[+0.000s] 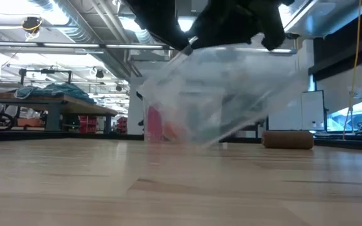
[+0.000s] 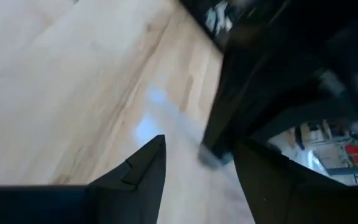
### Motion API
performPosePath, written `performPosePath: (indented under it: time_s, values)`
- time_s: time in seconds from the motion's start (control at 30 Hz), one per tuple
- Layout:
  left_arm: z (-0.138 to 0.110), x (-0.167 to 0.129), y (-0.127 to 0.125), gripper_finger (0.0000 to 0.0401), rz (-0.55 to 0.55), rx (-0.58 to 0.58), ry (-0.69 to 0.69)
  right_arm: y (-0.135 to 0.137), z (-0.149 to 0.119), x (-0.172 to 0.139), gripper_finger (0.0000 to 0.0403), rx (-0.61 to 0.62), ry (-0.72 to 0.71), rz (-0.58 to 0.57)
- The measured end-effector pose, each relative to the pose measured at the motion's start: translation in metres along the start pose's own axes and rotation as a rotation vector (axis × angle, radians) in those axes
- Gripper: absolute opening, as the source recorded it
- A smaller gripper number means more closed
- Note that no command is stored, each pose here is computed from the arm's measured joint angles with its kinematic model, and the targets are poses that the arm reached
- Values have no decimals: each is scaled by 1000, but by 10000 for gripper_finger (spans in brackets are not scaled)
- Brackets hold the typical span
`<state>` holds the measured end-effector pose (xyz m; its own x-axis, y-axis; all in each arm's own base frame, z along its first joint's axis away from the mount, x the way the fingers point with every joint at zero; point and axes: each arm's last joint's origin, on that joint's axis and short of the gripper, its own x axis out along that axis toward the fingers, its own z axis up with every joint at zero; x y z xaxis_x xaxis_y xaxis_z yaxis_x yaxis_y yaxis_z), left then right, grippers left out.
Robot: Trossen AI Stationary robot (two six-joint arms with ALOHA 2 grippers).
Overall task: Roll bandage
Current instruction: Open the transparent zip bag
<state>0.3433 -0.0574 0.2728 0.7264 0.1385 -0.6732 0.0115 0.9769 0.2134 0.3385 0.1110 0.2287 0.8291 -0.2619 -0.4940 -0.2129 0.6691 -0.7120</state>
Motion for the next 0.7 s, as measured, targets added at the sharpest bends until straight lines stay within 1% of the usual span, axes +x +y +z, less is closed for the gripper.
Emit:
performPosePath:
  time_s: [0.2,0.37,0.47,0.57,0.63,0.7]
  values:
    - [0,0,3,5,24,-12,1,11,-5,-3,186,13,50,61]
    - [0,0,3,5,24,-9,7,16,-2,-6,186,16,47,73]
    - [0,0,3,5,27,-8,4,18,2,-9,186,-2,29,44]
    - [0,0,3,5,27,-4,2,15,5,-9,186,-34,31,-28]
    - [0,0,3,5,27,-8,2,13,11,-11,186,-28,-10,-59]
    - [0,0,3,5,27,-7,3,12,15,-12,186,-65,-44,-77]
